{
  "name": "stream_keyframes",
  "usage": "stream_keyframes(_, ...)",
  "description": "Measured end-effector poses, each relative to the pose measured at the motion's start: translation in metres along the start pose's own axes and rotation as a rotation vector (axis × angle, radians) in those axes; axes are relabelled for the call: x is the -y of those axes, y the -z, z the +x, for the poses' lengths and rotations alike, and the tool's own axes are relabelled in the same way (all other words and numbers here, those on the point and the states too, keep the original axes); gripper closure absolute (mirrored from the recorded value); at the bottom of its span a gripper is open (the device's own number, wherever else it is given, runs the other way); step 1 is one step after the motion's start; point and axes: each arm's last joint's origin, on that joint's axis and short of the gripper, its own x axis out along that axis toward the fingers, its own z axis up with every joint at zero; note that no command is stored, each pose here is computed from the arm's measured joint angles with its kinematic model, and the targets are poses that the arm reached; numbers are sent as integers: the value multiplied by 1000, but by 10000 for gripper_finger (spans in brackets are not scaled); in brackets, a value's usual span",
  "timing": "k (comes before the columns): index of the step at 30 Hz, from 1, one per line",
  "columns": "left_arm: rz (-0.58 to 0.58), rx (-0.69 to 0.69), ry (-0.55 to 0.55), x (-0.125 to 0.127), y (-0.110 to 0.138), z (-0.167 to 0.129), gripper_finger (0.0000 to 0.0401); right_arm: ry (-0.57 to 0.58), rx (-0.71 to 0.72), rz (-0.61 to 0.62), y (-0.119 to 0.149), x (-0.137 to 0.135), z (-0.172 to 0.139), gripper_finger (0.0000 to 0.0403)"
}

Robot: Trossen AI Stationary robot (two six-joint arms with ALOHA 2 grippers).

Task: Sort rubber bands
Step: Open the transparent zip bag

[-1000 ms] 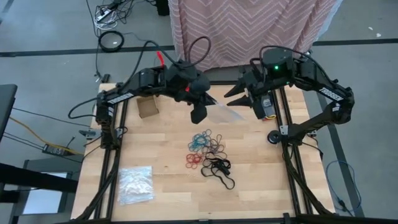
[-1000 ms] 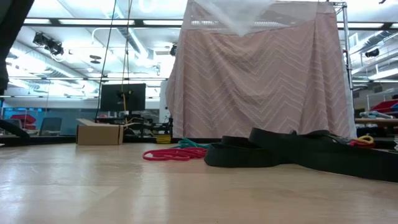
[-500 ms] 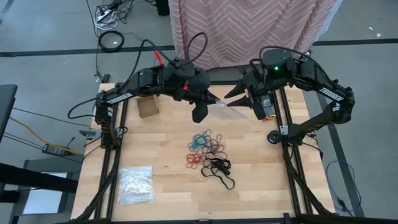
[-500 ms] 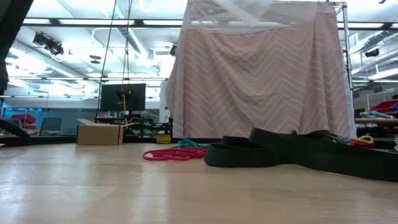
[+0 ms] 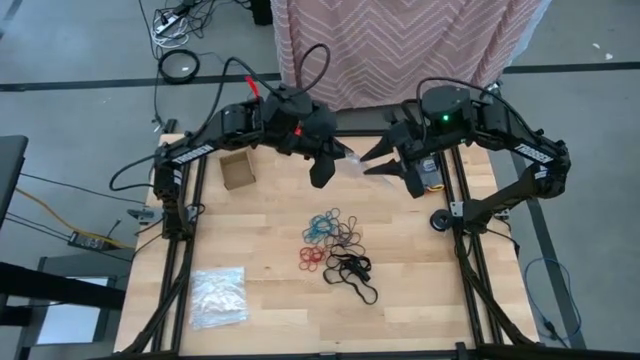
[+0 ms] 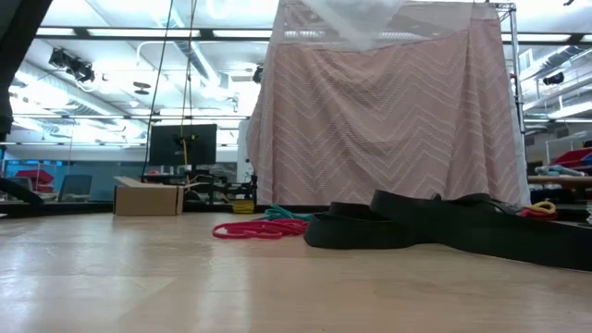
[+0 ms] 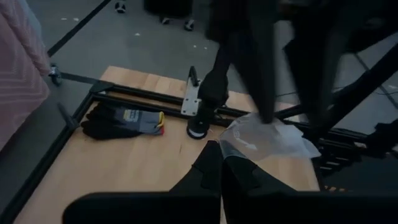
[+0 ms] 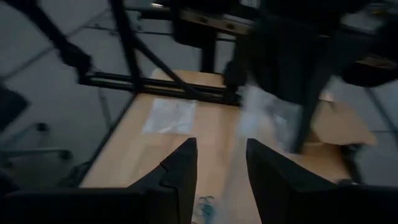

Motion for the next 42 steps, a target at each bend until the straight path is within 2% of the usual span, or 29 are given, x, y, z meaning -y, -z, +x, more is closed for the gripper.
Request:
stream_keyframes(7, -39, 53, 73, 2, -6, 0, 401, 87, 19, -18, -3, 3, 1, 283)
stream_keyframes(10, -52, 45, 85, 2, -6, 0, 401, 123, 20, -19, -3, 4, 1, 301)
stream_keyframes(15, -68, 10, 73, -2, -3, -1, 401, 133, 19, -34, -4, 5, 1, 338)
stream_keyframes(22, -77, -24, 155, -5, -2, -2, 401, 132, 7, -76, -3, 5, 1, 337)
stream_keyframes(28, -81, -61, 142, -6, 1, -12, 401, 122, -38, -69, 2, 3, 0, 328)
stream_keyframes(32, -61, -24, 145, -3, -4, -28, 401, 103, -79, -30, 6, 1, 0, 328)
stream_keyframes(37, -48, 47, 39, -3, -10, -46, 401, 56, -70, -25, 4, -10, 2, 329)
stream_keyframes(39, -50, 96, 10, -4, -14, -51, 401, 93, -59, -56, 2, -14, 3, 329)
stream_keyframes(42, -62, 145, 8, -5, -19, -52, 401, 206, -45, -132, -3, -17, 5, 326)
